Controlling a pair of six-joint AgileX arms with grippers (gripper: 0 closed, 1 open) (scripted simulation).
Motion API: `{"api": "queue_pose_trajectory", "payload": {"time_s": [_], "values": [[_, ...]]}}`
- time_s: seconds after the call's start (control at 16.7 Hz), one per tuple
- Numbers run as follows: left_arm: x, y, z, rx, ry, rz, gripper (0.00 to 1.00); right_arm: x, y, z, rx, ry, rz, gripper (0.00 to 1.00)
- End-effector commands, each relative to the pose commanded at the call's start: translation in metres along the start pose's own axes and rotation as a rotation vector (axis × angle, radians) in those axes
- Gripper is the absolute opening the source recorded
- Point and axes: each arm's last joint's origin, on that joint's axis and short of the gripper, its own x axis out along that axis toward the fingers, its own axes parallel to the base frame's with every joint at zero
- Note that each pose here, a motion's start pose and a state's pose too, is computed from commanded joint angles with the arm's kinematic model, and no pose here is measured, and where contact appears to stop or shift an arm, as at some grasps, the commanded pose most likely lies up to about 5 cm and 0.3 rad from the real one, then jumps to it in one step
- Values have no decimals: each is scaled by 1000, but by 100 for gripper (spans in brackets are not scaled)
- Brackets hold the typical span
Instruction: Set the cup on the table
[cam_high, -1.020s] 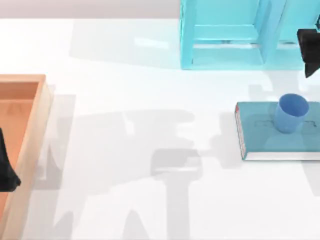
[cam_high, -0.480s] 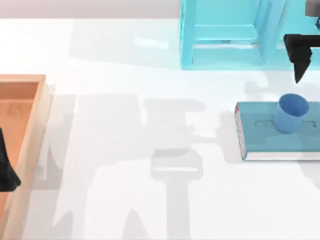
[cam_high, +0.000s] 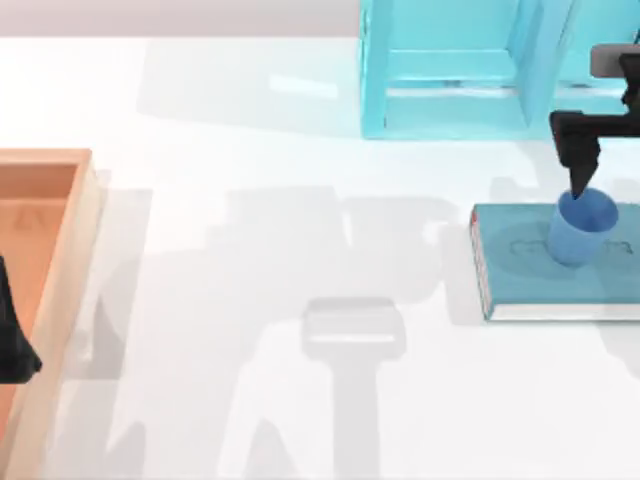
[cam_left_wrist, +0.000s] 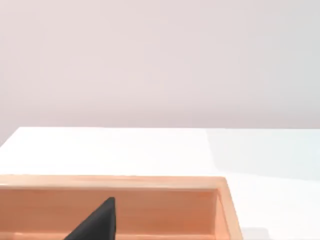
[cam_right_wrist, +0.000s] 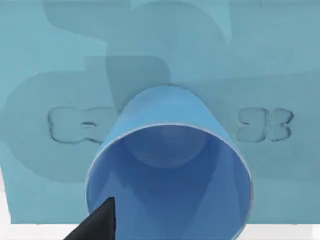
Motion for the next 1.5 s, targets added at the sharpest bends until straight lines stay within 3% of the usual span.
{"api": "queue_pose_trajectory", "payload": {"time_s": [0.24,0.54,1.32,1.5], "values": [[0,0,0,0,0,0,100,41,0,-3,0,0,0,100],[0,0,0,0,0,0,100,48,0,-4,0,1,0,100],[0,0,0,0,0,0,100,48,0,-4,0,1,0,2],[0,0,0,0,0,0,100,48,0,-4,0,1,0,0]]}}
